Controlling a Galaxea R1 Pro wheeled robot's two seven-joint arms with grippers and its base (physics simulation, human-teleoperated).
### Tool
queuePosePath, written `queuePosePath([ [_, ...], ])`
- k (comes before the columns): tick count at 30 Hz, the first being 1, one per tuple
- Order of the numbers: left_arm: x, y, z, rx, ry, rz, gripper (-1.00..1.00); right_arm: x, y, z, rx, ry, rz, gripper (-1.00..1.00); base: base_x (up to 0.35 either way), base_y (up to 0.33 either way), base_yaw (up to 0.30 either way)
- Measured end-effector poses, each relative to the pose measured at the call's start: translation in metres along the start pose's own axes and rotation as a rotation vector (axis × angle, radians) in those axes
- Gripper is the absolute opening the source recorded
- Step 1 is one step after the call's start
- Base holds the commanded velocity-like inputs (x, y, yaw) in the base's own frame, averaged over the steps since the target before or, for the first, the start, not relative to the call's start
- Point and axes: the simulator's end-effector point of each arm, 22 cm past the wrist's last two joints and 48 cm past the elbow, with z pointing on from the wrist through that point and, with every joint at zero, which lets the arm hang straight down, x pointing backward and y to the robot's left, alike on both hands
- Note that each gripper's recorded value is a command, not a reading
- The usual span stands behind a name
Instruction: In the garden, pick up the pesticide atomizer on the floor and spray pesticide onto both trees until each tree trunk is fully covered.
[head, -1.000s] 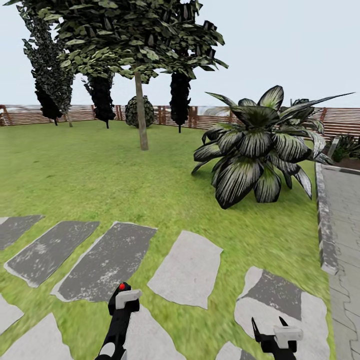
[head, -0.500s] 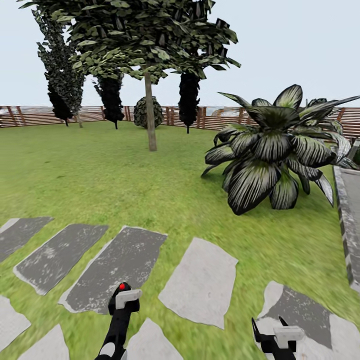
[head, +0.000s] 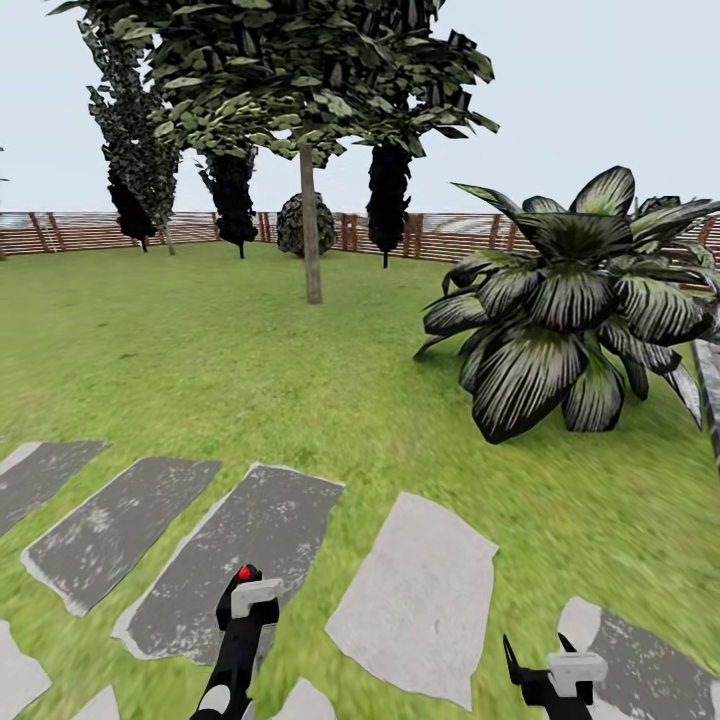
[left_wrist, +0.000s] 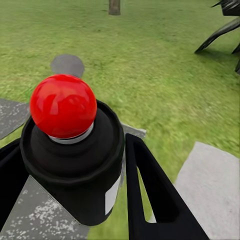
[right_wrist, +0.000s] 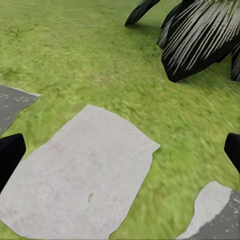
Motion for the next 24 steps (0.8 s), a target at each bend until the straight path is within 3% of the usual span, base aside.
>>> queuePosePath([
  [24, 0.0001, 0.0007, 0.0, -0.002, 0.0, -0.001, -1.0, 0.0, 0.0002, 0.0, -0.001, 0.0, 0.0, 1.0, 0.35, 0.001, 0.0],
])
